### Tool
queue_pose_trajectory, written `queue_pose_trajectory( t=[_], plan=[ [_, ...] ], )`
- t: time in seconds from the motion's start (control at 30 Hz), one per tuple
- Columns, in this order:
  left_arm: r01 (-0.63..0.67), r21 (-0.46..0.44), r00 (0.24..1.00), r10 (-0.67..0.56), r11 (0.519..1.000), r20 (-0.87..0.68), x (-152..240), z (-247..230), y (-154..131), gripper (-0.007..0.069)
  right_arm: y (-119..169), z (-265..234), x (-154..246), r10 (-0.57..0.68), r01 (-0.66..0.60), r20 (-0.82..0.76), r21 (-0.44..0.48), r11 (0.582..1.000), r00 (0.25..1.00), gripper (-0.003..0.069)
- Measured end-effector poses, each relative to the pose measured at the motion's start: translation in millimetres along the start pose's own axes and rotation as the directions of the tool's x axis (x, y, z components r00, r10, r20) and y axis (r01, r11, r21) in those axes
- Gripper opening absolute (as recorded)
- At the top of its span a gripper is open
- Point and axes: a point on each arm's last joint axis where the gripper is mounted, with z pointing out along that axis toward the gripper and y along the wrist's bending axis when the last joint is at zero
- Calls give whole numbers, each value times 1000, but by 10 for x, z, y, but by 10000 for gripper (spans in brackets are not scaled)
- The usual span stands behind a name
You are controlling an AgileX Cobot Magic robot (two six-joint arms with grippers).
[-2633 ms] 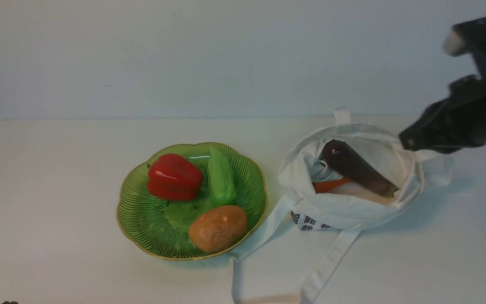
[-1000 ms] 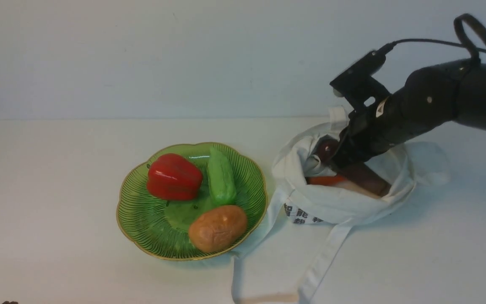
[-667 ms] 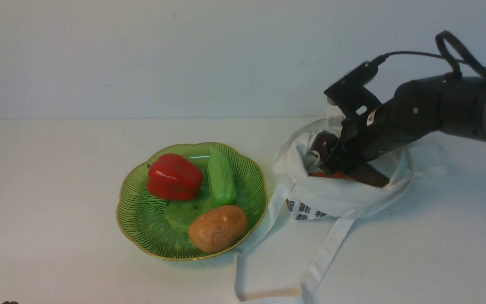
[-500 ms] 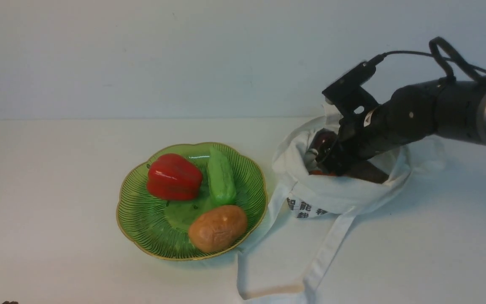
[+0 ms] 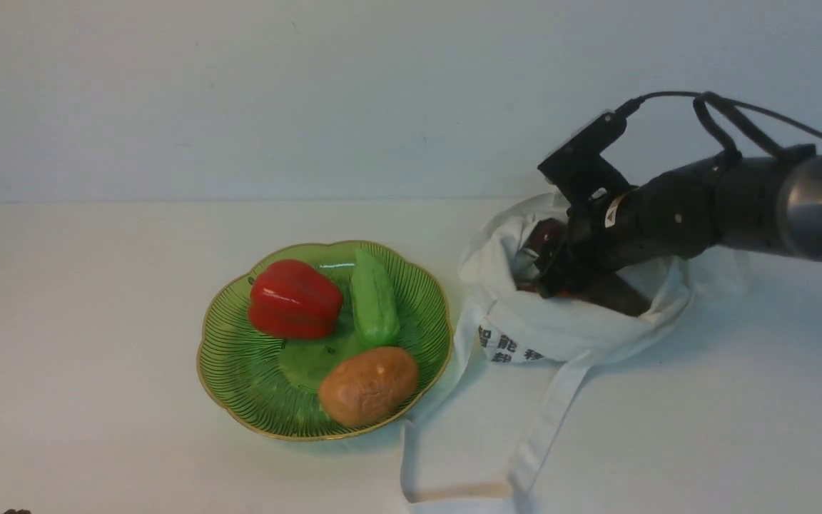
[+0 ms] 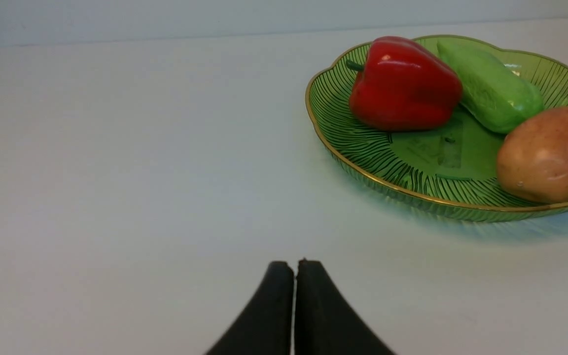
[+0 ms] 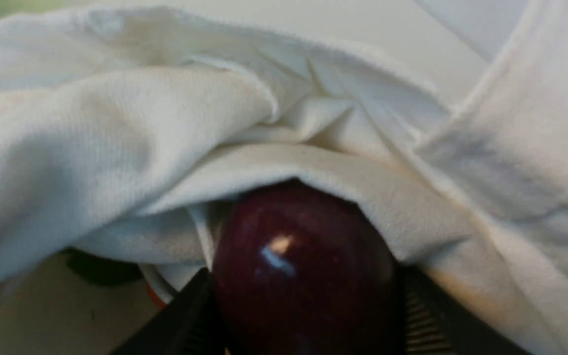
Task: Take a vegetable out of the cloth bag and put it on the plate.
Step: Use the right arm to grab an eggplant from the bag
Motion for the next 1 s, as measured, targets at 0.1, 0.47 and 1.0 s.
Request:
queue_pose_trajectory(
  t=[0.1,0.47,1.0],
  plan=[
    [0,0,1000,0,1000,0,0,0,0,-8,-19,-192,-28,12,-12,-39,-9,1000,999,396],
    [0,0,1000,0,1000,0,0,0,0,-8,-164,-912,-133,63,-63,-62,3,998,996,396],
    [0,0,1000,0,1000,0,0,0,0,-8,-326,-1406,136,240,-302,-251,-248,920,938,396]
  ],
)
